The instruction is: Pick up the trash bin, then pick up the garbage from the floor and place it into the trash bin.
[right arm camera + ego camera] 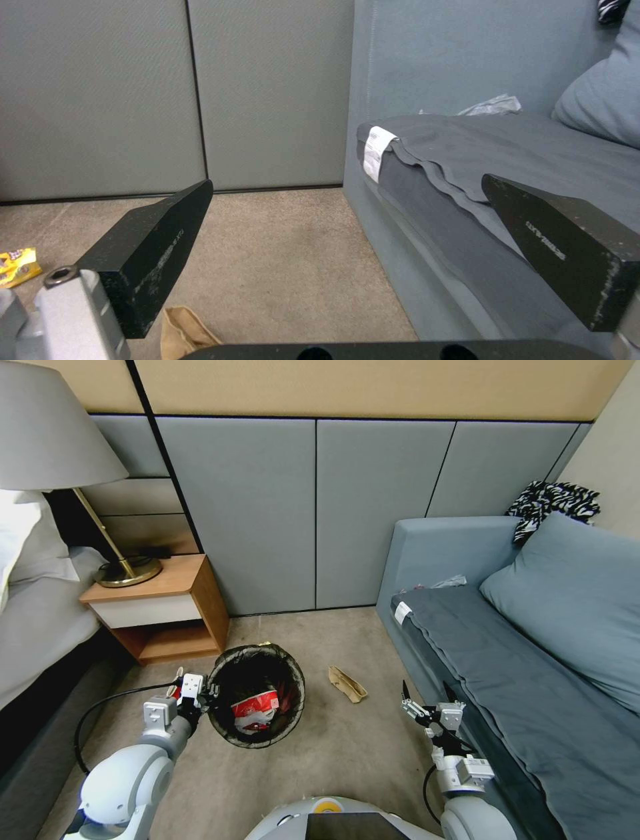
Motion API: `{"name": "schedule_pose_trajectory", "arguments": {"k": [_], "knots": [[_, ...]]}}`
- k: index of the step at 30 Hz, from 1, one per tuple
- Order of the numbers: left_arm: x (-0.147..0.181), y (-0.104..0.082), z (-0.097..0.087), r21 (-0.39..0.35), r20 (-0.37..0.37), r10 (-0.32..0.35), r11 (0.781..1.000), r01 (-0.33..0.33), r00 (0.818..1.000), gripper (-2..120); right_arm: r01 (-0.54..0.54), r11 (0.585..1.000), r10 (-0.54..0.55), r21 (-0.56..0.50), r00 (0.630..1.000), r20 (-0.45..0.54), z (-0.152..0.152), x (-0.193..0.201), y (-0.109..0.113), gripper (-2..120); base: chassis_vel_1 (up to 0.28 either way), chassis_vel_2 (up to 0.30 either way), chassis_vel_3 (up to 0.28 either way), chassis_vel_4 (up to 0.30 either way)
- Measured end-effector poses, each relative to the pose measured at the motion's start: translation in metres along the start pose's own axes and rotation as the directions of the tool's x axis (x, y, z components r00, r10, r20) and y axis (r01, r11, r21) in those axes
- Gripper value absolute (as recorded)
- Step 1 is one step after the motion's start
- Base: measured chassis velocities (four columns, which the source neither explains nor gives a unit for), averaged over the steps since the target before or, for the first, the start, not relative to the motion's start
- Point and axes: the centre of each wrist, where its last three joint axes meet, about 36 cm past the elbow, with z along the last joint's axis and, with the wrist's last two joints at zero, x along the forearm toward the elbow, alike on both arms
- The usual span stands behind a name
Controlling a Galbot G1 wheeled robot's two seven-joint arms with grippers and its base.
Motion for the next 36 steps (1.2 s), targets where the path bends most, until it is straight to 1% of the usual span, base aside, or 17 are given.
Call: {"name": "schedule_pose_trajectory", "arguments": {"k": [15,19,22,24,26,27,29,30,31,33,34,36], "knots": [[0.0,-0.001,-0.001,0.001,0.004,0.002,1.0,-0.002,1.0,1,0.006,1.0,-0.006,-0.003,1.0,-0.003,0.0,0.0,0.002,100,-0.07,0.074,0.074,-0.072],[0.001,-0.001,-0.001,0.002,0.006,0.002,1.0,-0.002,1.0,1,0.005,1.0,-0.005,-0.001,0.999,-0.037,-0.001,-0.004,0.003,100,-0.048,0.059,0.058,-0.062],[0.002,-0.001,-0.002,0.003,0.009,0.002,1.0,-0.002,1.0,1,0.038,0.999,-0.035,0.024,0.995,-0.09,-0.005,-0.02,-0.007,100,-0.01,0.007,0.012,-0.017],[0.002,-0.001,-0.002,0.003,0.01,0.002,1.0,-0.002,1.0,1,0.051,0.998,-0.047,0.031,0.993,-0.106,-0.005,-0.026,-0.01,100,0.0,0.0,0.0,0.0],[0.003,-0.001,-0.003,0.003,0.012,0.002,1.0,-0.002,1.0,1,0.081,0.996,-0.074,0.045,0.989,-0.13,-0.005,-0.052,-0.022,100,0.0,0.0,0.0,0.0],[0.003,-0.001,-0.003,0.003,0.012,0.002,1.0,-0.002,1.0,1,0.081,0.996,-0.074,0.045,0.989,-0.13,-0.005,-0.052,-0.022,100,0.0,0.0,0.0,0.0],[0.004,-0.001,-0.004,0.004,0.017,0.003,1.0,-0.003,1.0,1,0.135,0.989,-0.124,0.065,0.981,-0.15,-0.006,-0.083,-0.037,100,0.0,0.0,0.0,0.0],[0.004,-0.001,-0.004,0.004,0.017,0.003,1.0,-0.003,1.0,1,0.135,0.989,-0.124,0.065,0.981,-0.15,-0.006,-0.083,-0.037,100,0.0,0.0,0.0,0.0],[0.005,-0.001,-0.005,0.006,0.019,0.003,1.0,-0.003,1.0,1,0.168,0.984,-0.155,0.066,0.973,-0.169,-0.008,-0.096,-0.043,100,0.0,0.0,0.0,0.0],[0.005,-0.001,-0.005,0.007,0.02,0.003,1.0,-0.003,1.0,1,0.21,0.976,-0.196,0.049,0.959,-0.205,-0.007,-0.112,-0.048,100,0.0,0.0,0.0,0.0],[0.005,-0.001,-0.005,0.007,0.02,0.003,1.0,-0.003,1.0,1,0.21,0.976,-0.196,0.049,0.959,-0.205,-0.007,-0.112,-0.048,100,0.0,0.0,0.0,0.0],[0.005,-0.001,-0.005,0.01,0.021,0.0,1.0,0.0,1.0,1,0.244,0.969,-0.226,0.043,0.942,-0.25,0.002,-0.128,-0.05,100,0.0,0.0,0.0,0.0]]}}
